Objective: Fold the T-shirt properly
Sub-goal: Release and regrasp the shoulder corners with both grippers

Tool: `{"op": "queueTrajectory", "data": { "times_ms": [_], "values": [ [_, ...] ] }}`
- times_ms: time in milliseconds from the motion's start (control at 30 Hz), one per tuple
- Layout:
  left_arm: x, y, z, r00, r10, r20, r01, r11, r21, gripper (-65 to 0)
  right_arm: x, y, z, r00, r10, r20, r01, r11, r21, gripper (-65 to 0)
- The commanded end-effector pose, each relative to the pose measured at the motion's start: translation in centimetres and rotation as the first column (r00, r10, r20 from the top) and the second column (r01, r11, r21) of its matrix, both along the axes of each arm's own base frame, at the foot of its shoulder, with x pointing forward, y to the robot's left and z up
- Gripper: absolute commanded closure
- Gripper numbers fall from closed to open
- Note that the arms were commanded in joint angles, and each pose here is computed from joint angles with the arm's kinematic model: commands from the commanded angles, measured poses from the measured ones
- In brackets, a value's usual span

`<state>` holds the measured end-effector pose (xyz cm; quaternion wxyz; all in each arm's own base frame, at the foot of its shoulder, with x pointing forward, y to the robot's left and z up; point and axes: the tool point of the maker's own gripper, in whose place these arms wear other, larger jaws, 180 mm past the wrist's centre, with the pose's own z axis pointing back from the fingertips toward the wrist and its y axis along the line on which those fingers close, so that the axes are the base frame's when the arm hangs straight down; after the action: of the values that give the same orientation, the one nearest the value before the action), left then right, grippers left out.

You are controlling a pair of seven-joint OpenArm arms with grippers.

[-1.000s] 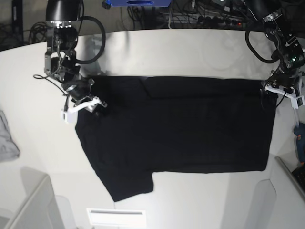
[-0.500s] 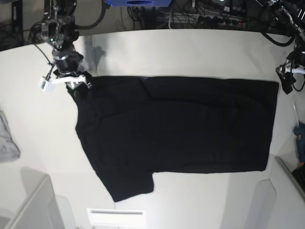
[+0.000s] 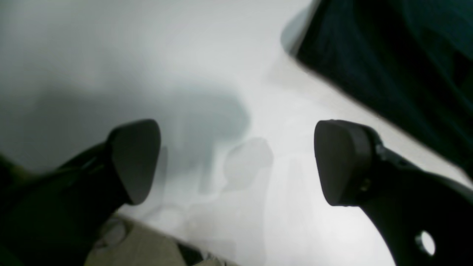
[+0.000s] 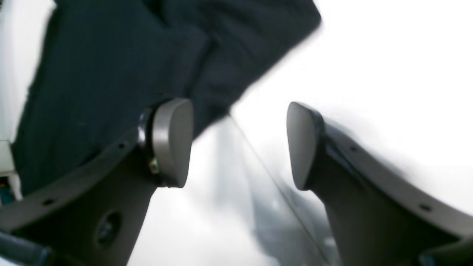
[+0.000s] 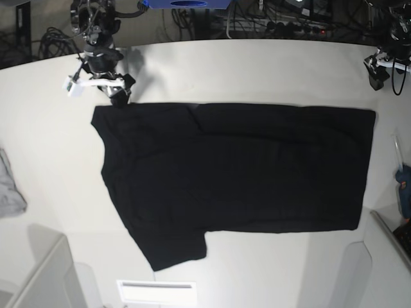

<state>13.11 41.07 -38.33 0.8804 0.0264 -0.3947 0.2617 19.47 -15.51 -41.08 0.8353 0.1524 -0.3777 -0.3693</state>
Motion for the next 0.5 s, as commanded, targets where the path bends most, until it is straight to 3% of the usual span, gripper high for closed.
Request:
{"op": "queueTrajectory", "data": {
  "times_ms": [0, 267, 467],
  "values": [
    [1.1, 0.5, 1.3, 0.999, -0.017, 0.043, 0.016, 0.999, 0.030, -63.7, 0.6, -0.4, 0.3, 1.000, -0.004, 0.026, 0.004, 1.000, -0.014, -38.0],
    [2.8, 0.1, 1.6, 0.997, -0.026, 0.077, 0.025, 0.999, 0.021, -63.7, 2.1, -1.3, -1.7, 0.999, -0.046, 0.022, 0.046, 0.999, -0.029, -37.8],
    [3.3, 0.8, -1.4, 1.000, -0.001, -0.020, 0.002, 1.000, 0.022, -63.7, 2.4, -1.7, -2.8, 0.998, -0.064, 0.010, 0.064, 0.997, -0.038, -38.0]
  ]
}}
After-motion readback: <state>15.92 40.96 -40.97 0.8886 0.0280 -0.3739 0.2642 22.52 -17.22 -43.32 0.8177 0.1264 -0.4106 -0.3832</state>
